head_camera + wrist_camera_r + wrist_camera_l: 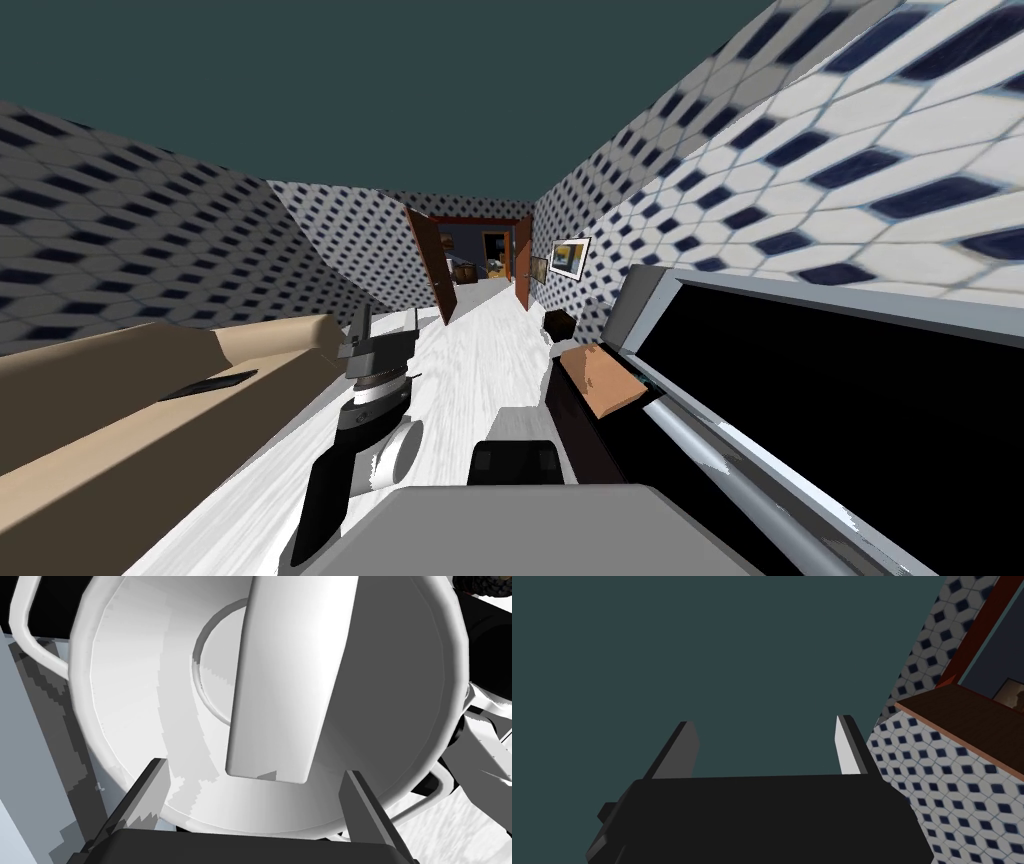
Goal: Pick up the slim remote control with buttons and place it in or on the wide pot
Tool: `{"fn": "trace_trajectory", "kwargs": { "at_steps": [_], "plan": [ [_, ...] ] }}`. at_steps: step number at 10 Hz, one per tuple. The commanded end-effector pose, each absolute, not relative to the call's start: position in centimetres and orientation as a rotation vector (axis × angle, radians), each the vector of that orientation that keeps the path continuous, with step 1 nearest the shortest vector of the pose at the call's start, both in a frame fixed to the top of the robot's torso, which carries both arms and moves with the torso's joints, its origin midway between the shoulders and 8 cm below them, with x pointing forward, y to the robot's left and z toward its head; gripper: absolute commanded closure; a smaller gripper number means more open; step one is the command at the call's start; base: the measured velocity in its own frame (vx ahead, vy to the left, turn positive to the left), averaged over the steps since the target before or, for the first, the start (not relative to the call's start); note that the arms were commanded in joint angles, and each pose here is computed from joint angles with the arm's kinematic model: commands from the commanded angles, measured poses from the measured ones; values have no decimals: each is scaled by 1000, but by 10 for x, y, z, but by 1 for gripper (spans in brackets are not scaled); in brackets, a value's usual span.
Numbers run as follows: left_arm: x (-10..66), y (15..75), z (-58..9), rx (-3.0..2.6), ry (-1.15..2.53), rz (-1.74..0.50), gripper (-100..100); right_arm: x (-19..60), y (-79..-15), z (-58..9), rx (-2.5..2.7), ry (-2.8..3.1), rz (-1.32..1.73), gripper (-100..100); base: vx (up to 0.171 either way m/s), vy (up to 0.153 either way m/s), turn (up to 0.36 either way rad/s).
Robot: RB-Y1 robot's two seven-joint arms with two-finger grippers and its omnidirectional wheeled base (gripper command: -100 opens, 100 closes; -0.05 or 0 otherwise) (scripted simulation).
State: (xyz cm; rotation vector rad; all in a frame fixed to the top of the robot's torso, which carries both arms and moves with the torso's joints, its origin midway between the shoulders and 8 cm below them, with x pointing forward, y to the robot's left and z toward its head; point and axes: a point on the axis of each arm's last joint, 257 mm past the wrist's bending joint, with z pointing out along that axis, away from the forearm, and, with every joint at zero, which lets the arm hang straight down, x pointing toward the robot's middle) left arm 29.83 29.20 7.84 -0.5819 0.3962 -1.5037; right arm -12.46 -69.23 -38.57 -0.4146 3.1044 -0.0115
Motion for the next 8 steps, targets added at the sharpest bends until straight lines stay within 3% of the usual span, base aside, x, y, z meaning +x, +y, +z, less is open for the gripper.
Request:
{"fn": "trace_trajectory", "kwargs": {
  "at_steps": [1, 5, 6, 8],
  "plan": [
    [298, 292, 78, -582, 396, -1504, 0, -119, -697, -376, -427, 3101, -11, -100, -1, 13, -39],
    [298, 292, 78, -582, 396, -1504, 0, -109, -703, -360, -453, 3094, -6, -100, -1, 19, -52],
    [298, 292, 78, -582, 396, -1504, 0, -108, -703, -359, -453, 3093, -4, 0, 0, 0, 0],
    [298, 292, 78, -582, 396, -1504, 0, -108, -703, -360, -453, 3093, -4, 0, 0, 0, 0]
  ]
}}
